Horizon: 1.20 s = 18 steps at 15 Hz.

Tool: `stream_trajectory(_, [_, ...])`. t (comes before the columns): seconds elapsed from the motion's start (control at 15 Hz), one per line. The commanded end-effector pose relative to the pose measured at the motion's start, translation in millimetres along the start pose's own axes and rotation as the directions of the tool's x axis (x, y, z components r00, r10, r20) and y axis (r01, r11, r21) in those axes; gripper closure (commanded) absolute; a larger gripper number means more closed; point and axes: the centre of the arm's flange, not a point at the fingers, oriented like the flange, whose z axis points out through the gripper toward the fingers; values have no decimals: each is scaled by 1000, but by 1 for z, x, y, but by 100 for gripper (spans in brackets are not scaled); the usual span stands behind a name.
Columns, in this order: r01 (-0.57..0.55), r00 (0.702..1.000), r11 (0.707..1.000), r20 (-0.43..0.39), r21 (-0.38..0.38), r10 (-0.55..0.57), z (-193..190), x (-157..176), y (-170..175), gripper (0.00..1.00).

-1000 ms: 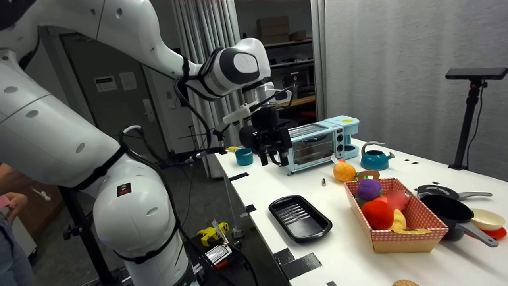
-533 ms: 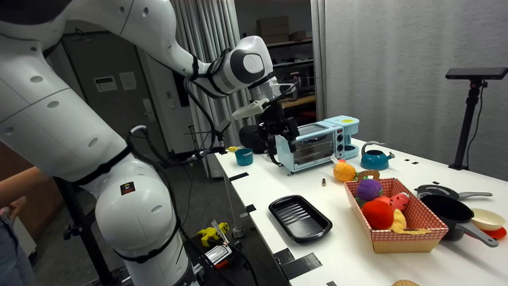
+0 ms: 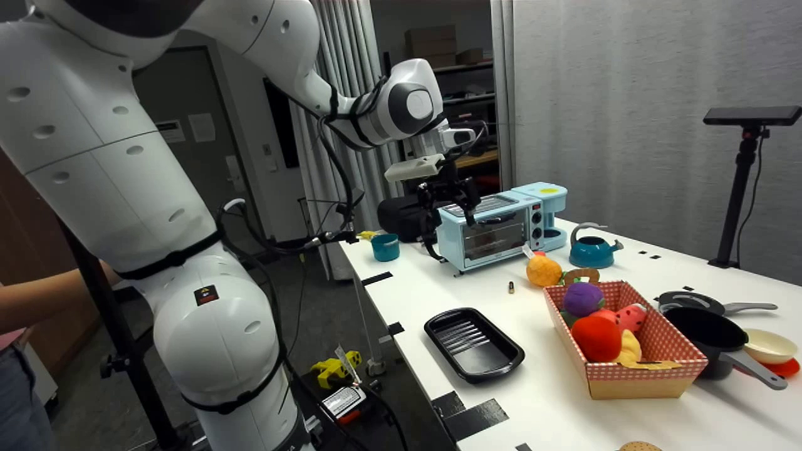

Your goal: Place the pineapple toy inside the basket

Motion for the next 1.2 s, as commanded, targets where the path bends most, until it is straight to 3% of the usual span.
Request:
stream_trajectory(0.0, [45, 999, 998, -14, 50, -45, 4, 32, -4, 0])
stream_trajectory(0.27, [45, 999, 997, -6, 70, -44, 8, 44, -7, 0])
stream_trajectory(0.33, [31, 1000, 999, 1, 40, -31, 9, 29, -6, 0])
stream_trajectory(1.13, [35, 999, 999, -12, 36, -35, 13, 42, -5, 0])
